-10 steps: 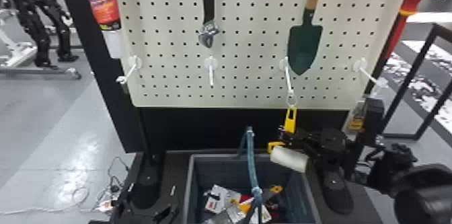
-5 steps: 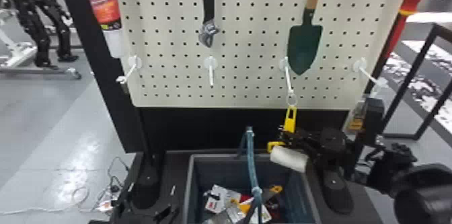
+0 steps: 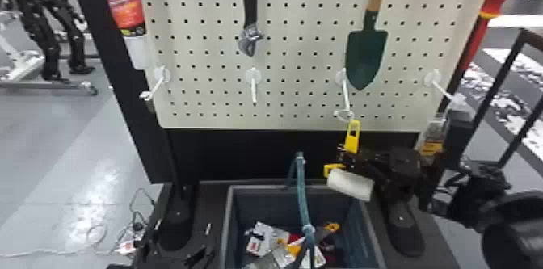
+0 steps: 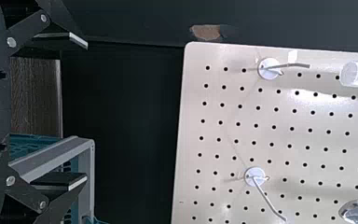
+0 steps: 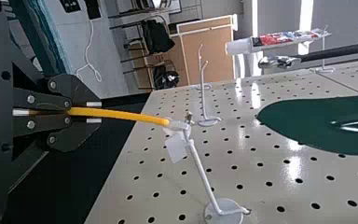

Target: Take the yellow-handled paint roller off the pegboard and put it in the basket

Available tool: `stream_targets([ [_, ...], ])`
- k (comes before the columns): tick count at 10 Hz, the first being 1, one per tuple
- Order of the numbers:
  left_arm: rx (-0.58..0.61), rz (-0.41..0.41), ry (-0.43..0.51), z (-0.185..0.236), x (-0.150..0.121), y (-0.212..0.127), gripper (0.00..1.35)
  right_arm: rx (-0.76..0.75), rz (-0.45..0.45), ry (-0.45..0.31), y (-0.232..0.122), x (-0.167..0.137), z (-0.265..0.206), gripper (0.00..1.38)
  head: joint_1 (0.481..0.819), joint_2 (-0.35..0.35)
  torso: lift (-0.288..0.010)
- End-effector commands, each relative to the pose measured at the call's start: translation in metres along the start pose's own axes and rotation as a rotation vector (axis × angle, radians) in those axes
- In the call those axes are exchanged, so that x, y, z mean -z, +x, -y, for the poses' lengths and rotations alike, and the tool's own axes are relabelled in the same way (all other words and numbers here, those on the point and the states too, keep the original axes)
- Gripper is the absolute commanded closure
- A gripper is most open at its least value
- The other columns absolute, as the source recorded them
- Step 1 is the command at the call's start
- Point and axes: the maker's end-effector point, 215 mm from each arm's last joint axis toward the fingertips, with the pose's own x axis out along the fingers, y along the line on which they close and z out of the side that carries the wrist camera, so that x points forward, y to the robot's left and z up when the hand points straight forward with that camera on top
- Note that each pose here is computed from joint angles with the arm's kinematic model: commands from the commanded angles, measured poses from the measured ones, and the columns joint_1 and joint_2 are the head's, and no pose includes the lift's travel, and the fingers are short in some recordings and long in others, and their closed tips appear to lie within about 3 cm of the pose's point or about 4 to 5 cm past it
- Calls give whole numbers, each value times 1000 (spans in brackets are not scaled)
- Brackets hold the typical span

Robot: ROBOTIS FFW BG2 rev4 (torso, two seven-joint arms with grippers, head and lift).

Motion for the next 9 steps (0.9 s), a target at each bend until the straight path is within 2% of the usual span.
stream_targets([
  [1,0,-2,-4,2,1,0,289,6,-4,-9,-8,-5,-2,1274,549,0,-100],
  [6,1,-9,-4,3,3,-1,289,31,-7,-33,-22,-16,-5,1274,549,0,-100],
  [7,1,-12,-4,3,4,-2,289,42,-29,-25,-27,-10,-6,1274,549,0,-100],
  [9,3,-15,-5,4,5,-3,289,45,-77,43,-33,14,-11,1274,549,0,-100],
])
